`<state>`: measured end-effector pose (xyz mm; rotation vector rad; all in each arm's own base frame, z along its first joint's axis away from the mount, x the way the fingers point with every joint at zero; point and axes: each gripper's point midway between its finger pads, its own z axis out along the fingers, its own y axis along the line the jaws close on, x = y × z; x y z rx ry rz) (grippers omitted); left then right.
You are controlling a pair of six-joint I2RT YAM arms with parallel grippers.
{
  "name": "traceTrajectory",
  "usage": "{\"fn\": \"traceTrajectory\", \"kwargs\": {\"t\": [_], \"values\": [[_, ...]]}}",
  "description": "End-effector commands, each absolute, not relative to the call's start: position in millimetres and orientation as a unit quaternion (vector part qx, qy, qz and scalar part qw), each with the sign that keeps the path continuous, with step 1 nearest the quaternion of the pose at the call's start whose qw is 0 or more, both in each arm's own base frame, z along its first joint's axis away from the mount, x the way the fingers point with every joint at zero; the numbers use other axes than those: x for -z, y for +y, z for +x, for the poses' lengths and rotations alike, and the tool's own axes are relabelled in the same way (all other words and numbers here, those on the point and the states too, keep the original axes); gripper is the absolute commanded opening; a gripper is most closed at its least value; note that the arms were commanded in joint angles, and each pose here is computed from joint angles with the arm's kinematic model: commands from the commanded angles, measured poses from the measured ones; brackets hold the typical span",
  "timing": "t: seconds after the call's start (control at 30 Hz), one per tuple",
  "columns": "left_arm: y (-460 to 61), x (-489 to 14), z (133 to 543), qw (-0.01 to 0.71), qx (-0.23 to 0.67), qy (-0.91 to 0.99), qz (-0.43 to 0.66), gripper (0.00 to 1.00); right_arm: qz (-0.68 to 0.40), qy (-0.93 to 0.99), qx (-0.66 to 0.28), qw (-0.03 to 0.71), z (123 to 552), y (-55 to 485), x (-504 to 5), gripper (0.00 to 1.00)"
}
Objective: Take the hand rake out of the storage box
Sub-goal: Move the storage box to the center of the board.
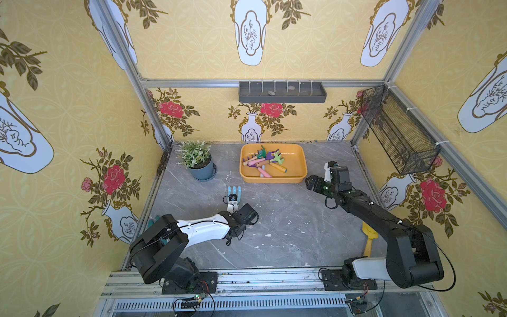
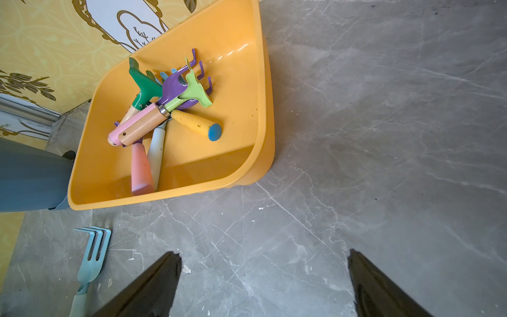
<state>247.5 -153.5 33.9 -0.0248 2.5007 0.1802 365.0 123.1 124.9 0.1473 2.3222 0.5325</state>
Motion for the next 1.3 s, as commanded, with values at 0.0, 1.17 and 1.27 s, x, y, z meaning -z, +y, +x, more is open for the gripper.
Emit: {"fn": "traceTrajectory", "kwargs": {"t": [0.0,1.17,1.27], "values": [[-153.4,-40.9,254.0,0.311,-0.051,0.949,-0.003,0.79,0.054,0.901,-0.204,0.38,368.0,122.4,-129.9,0.97],[-163.3,-19.4,306.7,0.289,0.074,0.955,-0.007,0.3,0.083,0.926,-0.157,0.334,532.2,142.7,-58.7,0.15],[-162.7,-22.3,305.0,0.294,0.079,0.952,-0.007,0.31,0.089,0.925,-0.158,0.334,539.1,144.4,-54.8,0.11]]}}
